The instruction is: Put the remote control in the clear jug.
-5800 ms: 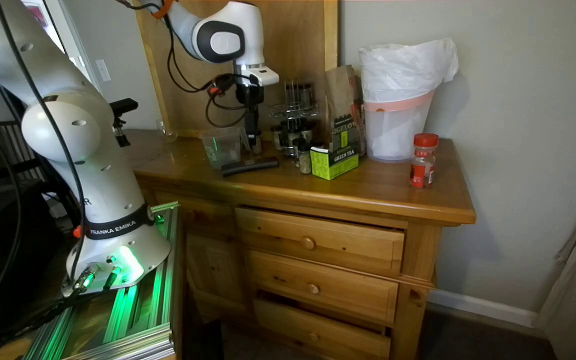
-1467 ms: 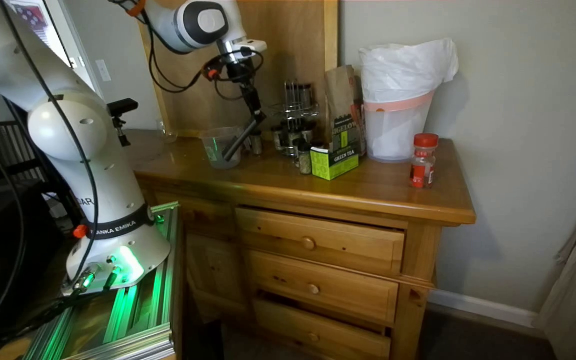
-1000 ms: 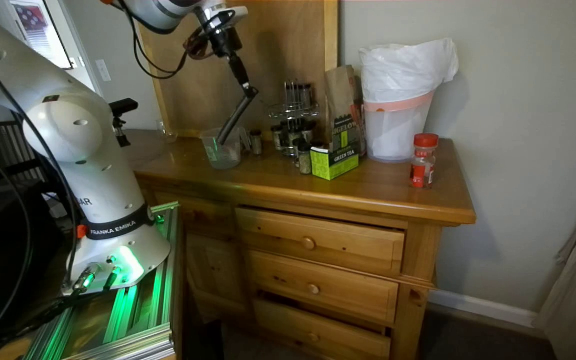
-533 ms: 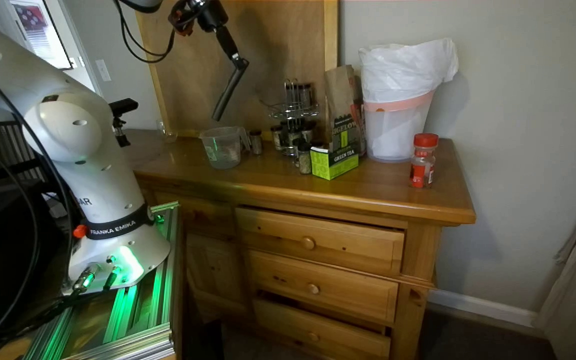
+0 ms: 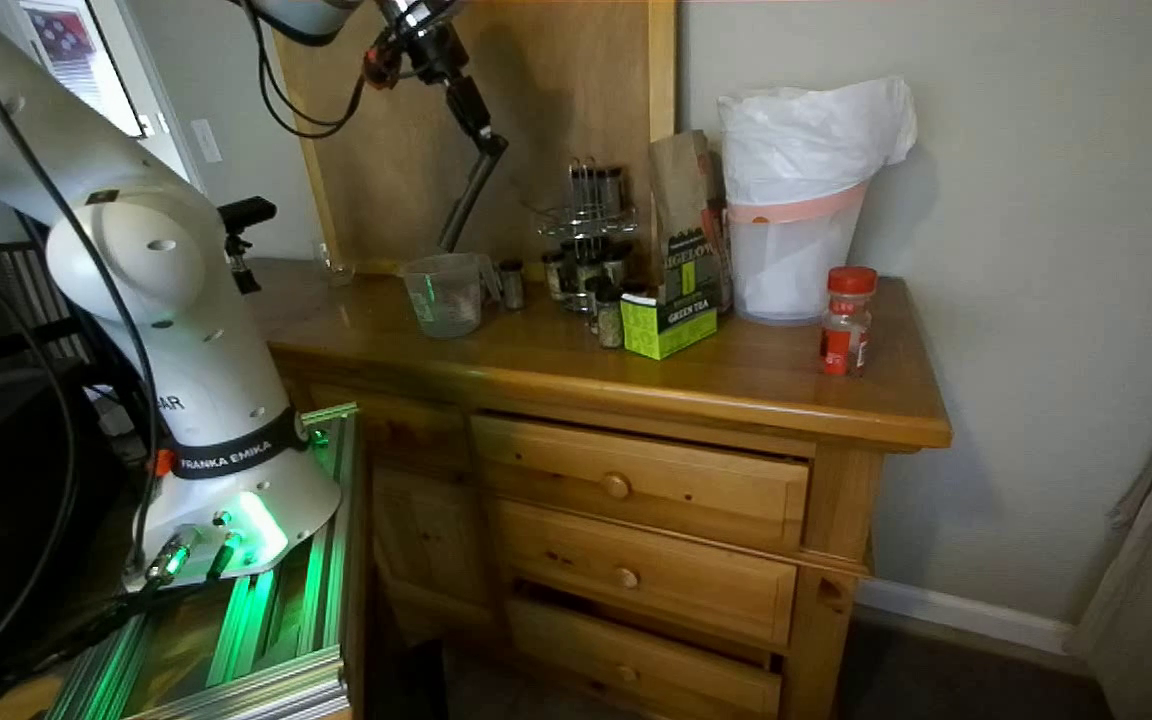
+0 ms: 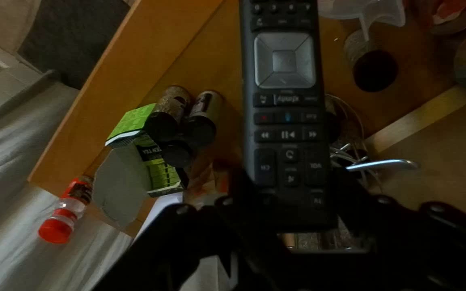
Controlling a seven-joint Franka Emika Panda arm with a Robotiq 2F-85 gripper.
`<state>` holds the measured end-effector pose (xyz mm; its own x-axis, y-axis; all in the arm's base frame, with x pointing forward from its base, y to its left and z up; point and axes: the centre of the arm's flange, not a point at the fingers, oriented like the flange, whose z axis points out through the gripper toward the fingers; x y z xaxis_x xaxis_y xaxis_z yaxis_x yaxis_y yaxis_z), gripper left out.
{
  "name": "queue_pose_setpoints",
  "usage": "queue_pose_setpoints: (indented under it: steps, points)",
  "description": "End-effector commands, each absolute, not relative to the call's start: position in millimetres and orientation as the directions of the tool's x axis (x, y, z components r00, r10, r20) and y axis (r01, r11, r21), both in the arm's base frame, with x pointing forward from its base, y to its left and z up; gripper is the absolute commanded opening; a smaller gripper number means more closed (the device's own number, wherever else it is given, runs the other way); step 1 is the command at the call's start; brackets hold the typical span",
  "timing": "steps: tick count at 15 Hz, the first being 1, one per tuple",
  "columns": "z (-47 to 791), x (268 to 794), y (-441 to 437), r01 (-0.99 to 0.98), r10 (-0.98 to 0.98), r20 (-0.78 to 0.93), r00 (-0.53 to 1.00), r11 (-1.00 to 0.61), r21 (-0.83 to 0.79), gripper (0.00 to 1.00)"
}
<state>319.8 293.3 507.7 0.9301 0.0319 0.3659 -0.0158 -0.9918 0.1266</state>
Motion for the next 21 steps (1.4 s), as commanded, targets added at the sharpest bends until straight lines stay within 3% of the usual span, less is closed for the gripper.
queue_pose_setpoints:
  steps: [1,11,21]
  points:
    - [497.0,334.8,305.2,0.059,0.102,0.39,0.915,-0.991,0.12,0.32]
    - [466.4,292.0,316.6,0.253,0.225,0.484,0.846,-0.967,0.007,0.32]
    - [441.5,265.2,308.7,0.298,0.21,0.514,0.832,-0.95,-0.095,0.32]
